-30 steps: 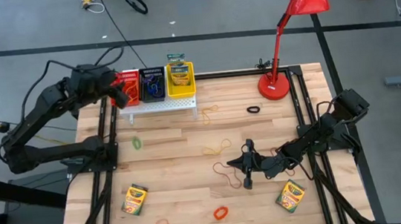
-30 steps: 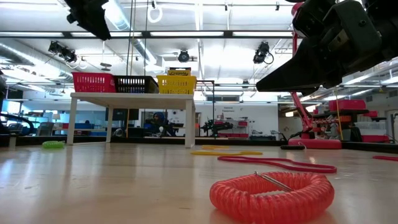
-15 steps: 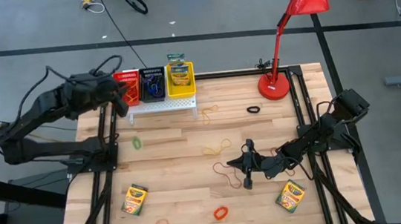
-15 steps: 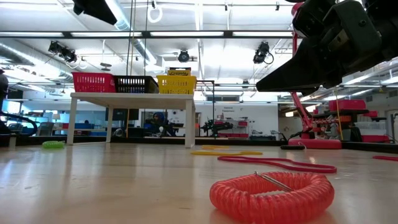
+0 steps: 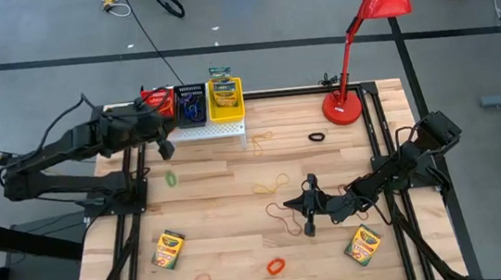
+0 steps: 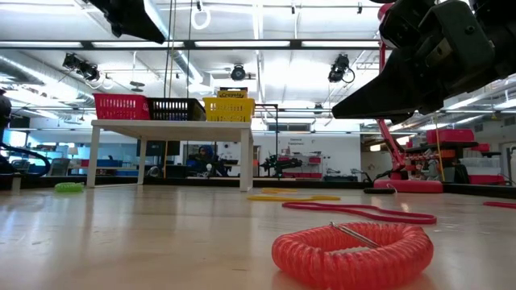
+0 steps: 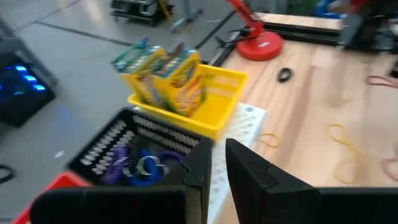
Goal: Pick & Place Office Desk Supplies
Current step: Put the green spring keychain into the black bin on the shelf
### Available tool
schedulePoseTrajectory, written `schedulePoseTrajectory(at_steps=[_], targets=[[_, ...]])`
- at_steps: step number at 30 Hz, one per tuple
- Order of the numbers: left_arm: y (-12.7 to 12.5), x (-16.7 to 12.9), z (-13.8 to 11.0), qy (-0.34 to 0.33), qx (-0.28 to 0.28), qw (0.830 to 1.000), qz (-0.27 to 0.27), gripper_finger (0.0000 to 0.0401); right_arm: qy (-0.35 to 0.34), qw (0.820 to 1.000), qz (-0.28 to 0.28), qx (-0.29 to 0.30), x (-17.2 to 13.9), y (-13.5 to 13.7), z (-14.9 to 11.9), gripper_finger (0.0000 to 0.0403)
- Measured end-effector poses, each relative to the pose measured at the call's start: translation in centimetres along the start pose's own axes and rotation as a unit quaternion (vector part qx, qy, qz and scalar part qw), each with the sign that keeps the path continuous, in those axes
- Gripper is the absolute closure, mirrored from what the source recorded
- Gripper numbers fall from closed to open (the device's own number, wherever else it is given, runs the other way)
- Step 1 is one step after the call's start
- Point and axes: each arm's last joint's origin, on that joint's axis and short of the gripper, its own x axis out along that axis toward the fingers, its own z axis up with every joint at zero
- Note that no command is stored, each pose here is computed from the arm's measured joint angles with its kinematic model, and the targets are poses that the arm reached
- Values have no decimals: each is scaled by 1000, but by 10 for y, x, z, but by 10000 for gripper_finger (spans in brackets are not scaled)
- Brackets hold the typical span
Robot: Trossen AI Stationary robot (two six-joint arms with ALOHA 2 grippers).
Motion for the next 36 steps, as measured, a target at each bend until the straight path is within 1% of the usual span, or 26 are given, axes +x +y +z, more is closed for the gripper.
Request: schedulePoseTrajectory(at_steps=[4,8,13,19,22,24,27,31,34,36], targets=[[-11,-1,0,0,11,999,-30,348,0,1000,0,0,0,0,0,398],[-27,2,0,8,31,998,-45,348,0,1000,0,0,0,0,0,398],[-50,7,-1,14,62,996,-63,348,0,1000,0,0,0,0,0,398],[-82,12,-2,14,88,990,-110,348,0,1000,0,0,0,0,0,398],[-99,17,-13,37,87,987,-128,349,0,1000,0,0,0,0,0,398],[-109,22,-31,65,83,985,-133,351,0,1000,0,0,0,0,0,398],[-115,31,-64,115,49,985,-122,360,0,1000,0,0,0,0,0,398],[-112,41,-106,178,-26,980,-85,384,0,1000,0,0,0,0,0,398],[-110,44,-125,211,-100,971,-56,392,0,1000,0,0,0,0,0,398],[-110,46,-132,239,-131,962,-30,389,0,1000,0,0,0,0,0,398]])
